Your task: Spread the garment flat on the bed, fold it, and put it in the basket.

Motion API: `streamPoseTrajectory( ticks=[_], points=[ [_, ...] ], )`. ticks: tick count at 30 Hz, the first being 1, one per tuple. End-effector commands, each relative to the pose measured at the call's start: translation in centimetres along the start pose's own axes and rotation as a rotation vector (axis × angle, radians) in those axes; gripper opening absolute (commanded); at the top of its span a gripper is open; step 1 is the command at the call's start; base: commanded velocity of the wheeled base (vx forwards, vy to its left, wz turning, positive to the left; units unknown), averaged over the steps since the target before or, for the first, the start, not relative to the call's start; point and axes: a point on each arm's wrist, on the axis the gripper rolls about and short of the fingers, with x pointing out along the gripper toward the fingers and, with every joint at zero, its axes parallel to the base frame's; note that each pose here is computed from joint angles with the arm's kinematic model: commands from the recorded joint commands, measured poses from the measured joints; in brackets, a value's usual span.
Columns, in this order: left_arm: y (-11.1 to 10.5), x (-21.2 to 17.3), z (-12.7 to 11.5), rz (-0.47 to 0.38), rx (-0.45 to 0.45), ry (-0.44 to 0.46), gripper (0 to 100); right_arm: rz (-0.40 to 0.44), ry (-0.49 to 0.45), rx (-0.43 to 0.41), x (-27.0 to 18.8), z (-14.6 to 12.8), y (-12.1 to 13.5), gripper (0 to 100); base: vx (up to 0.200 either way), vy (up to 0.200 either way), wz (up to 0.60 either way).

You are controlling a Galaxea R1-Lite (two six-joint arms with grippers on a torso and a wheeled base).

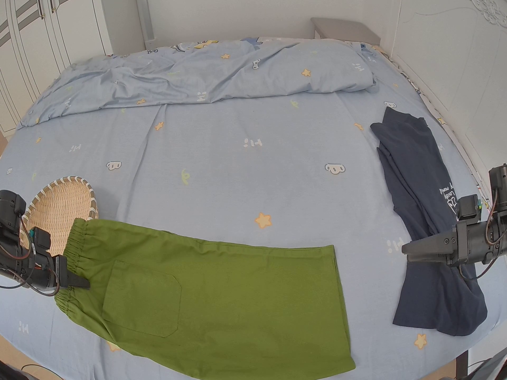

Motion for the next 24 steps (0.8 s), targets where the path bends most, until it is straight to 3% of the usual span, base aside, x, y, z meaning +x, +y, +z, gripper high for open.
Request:
streamPoseTrajectory(
  ticks=[1,4,7,15,20,24],
  points=[
    [-1.0,-2.0,0.6,0.071,0.051,-0.093,0,0.024,-0.039,-0.073,-1.1,0.1,2.1,100,0.0,0.0,0.0],
    [-1.0,-2.3,1.0,0.139,0.054,-0.106,0,0.031,-0.039,-0.083,-1.1,0.0,2.4,100,0.0,0.0,0.0],
    [-1.0,-2.4,1.1,0.148,0.055,-0.11,0,0.031,-0.039,-0.083,-1.1,0.0,2.4,100,0.0,0.0,0.0],
    [-5.2,-4.6,2.3,0.08,0.116,-0.032,0,0.025,-0.044,-0.078,-1.2,0.2,2.2,100,0.0,0.0,0.0],
    [-9.2,-5.8,2.9,0.009,0.082,0.011,0,0.025,-0.041,-0.076,-1.1,0.2,2.2,100,0.0,0.0,0.0],
    [-11.7,-5.2,3.7,0.005,0.067,0.036,0,0.026,-0.038,-0.074,-1.0,0.1,2.2,100,0.0,0.0,0.0]
  ],
)
